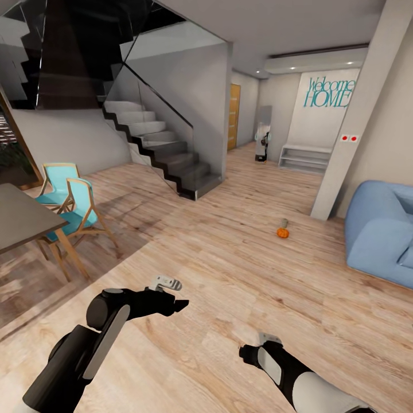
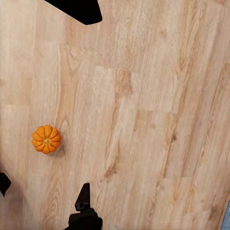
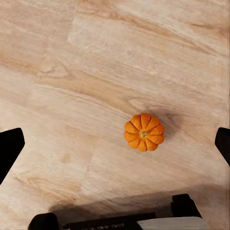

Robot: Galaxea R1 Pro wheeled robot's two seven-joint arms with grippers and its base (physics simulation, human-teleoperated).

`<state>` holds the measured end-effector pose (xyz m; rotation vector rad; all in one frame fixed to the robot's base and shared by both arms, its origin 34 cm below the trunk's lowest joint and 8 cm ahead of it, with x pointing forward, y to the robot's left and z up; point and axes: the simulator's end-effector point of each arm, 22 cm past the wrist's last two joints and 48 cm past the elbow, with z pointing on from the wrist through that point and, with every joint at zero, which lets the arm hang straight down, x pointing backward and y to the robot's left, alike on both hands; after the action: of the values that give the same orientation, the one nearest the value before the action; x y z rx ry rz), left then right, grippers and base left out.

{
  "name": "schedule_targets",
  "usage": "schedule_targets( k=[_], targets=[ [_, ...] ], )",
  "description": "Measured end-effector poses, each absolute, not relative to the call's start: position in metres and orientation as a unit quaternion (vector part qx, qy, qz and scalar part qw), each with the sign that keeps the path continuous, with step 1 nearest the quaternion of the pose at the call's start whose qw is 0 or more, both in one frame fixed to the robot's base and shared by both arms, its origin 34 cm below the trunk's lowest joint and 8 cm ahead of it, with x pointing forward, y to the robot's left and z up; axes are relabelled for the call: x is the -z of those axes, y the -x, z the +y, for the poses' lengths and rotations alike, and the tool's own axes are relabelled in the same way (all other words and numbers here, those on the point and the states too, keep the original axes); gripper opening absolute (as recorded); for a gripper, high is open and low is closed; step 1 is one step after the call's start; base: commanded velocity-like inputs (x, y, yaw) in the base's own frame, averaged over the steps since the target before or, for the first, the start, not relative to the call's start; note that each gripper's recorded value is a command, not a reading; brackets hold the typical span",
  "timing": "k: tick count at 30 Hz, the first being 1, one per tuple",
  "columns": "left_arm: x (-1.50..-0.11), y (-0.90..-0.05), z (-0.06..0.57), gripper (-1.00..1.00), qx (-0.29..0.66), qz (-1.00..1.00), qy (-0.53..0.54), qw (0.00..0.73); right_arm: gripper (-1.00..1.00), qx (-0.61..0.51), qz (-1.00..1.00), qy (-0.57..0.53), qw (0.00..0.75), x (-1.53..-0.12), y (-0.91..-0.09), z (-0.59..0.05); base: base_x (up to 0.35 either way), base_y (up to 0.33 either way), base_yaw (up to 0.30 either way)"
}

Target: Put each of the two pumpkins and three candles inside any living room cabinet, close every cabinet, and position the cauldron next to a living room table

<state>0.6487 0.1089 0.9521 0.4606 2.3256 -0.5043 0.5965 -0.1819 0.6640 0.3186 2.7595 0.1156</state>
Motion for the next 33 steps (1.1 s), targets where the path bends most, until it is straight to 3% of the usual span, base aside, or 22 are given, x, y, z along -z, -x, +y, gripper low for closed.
schedule_targets(
  k=[13, 33],
  targets=[
    [-0.936, -0.652, 0.109, 1.00, 0.191, 0.899, -0.178, 0.352, 1.00, -0.024, 0.995, -0.065, 0.078, -0.632, -0.551, -0.185, 0.000, 0.000, 0.000],
    [-0.908, -0.653, 0.105, 1.00, 0.190, 0.898, -0.181, 0.352, 1.00, -0.004, 0.991, -0.051, 0.125, -0.607, -0.572, -0.200, 0.000, 0.000, 0.000]
  ],
)
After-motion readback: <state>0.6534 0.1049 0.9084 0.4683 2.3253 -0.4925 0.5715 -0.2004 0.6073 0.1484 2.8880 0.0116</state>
